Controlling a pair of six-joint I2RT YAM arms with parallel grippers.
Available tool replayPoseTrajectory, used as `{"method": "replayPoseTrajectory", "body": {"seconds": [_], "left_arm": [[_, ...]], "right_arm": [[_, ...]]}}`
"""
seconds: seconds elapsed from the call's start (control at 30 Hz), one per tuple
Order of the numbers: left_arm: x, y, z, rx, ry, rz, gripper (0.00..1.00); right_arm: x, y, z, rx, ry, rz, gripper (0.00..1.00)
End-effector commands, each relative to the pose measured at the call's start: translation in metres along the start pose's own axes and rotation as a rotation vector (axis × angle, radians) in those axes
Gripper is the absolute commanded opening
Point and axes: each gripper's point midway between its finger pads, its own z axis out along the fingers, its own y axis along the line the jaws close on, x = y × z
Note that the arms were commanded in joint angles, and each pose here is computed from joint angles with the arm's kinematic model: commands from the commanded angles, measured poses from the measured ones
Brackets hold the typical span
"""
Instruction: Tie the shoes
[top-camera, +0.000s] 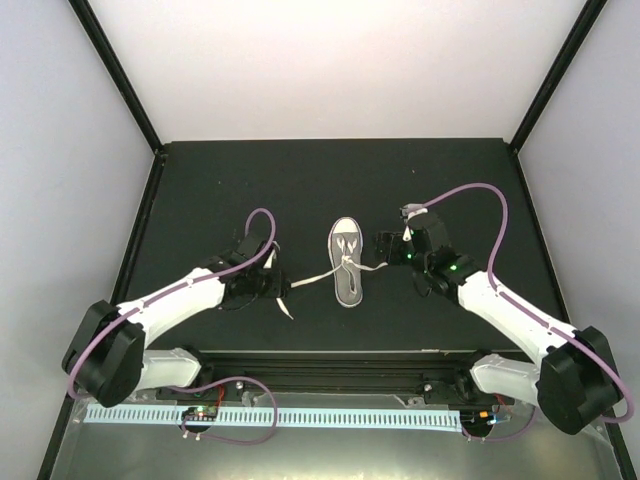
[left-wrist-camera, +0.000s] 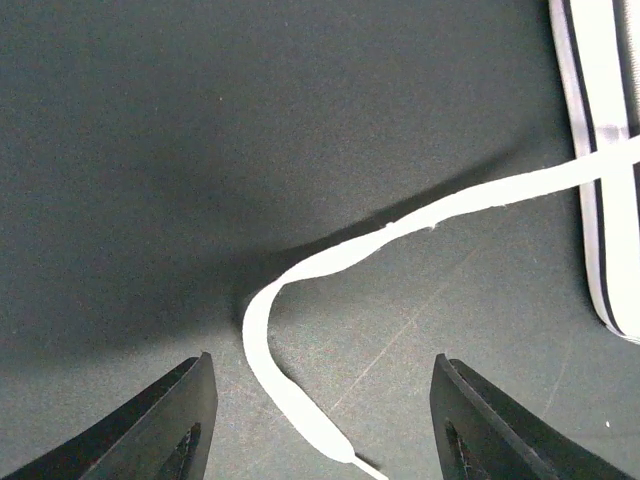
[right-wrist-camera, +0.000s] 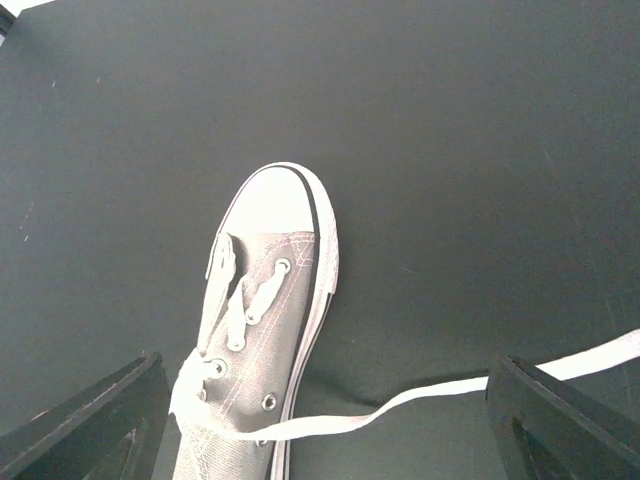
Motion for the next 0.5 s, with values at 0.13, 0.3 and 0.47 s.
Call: {"method": "replayPoseTrajectory", "body": {"seconds": [0.13, 0.3, 0.47], "left_arm": [[0.017, 0.01, 0.015, -0.064, 0.065, -0.038, 0.52], [0.019, 0.011, 0.023, -0.067, 0.082, -0.033, 0.48], [0.024, 0.012, 0.031, -0.066, 0.111, -0.029, 0.42]], "right_arm": [[-0.008, 0.009, 0.004, -0.043, -0.023, 0.026, 0.89], [-0.009, 0.016, 0.002, -0.089, -0.029, 0.004, 0.89], [-0.01, 0.019, 0.001, -0.106, -0.033, -0.016, 0.89]]}}
